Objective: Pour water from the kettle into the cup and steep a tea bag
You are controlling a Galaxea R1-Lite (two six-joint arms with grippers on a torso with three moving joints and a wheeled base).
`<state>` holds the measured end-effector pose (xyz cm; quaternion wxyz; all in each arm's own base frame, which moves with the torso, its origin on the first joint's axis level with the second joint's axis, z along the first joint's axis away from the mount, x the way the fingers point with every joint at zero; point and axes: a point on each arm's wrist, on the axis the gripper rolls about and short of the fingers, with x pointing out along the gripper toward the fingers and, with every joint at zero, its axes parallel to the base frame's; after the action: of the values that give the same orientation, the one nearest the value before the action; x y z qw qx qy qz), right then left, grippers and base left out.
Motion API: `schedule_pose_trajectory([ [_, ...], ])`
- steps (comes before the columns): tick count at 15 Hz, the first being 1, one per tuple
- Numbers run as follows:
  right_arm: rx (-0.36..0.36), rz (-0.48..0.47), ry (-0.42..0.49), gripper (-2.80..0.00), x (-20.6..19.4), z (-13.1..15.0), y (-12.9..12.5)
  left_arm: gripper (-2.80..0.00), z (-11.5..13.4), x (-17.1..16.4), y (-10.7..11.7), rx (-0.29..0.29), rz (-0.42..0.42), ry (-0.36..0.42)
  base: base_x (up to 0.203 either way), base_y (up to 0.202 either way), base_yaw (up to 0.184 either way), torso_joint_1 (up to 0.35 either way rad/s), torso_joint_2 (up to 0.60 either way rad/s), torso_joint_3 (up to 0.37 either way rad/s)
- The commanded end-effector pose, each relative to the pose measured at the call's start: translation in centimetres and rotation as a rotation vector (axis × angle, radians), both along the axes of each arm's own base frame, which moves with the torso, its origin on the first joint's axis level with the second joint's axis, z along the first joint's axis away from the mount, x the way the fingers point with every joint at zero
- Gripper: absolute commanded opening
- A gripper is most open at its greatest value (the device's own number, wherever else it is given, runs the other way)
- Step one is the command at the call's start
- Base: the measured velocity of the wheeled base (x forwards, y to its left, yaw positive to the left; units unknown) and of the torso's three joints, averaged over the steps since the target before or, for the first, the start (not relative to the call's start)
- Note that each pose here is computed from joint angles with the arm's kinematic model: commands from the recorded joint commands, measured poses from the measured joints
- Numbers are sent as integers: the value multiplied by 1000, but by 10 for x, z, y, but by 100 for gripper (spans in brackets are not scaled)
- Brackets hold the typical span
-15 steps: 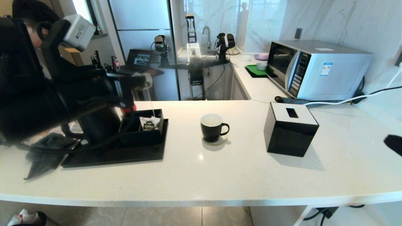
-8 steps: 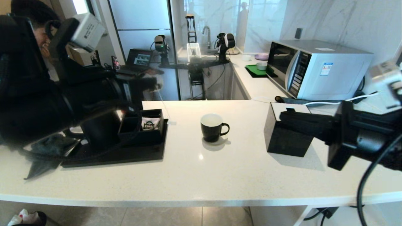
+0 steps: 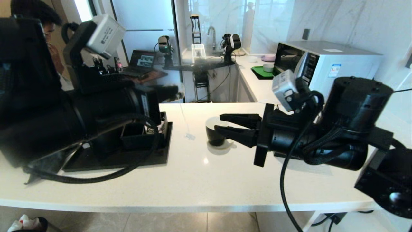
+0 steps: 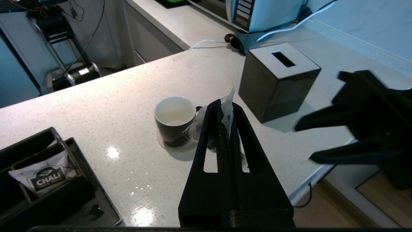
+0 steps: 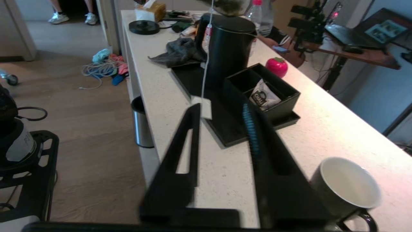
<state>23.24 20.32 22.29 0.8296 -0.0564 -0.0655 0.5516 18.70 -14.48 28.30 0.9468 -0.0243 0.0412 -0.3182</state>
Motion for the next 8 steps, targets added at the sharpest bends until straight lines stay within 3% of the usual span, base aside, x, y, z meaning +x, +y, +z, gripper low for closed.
schedule_pose_trajectory([
  [1, -13, 17, 19, 0, 6, -8, 10, -280, -3, -1, -3, 5, -12, 7, 0, 0, 0, 0, 0, 0],
  [8, -23, 73, 27, 0, 7, -15, 35, -280, -4, -1, -3, 4, -17, 7, 0, 0, 0, 0, 0, 0],
])
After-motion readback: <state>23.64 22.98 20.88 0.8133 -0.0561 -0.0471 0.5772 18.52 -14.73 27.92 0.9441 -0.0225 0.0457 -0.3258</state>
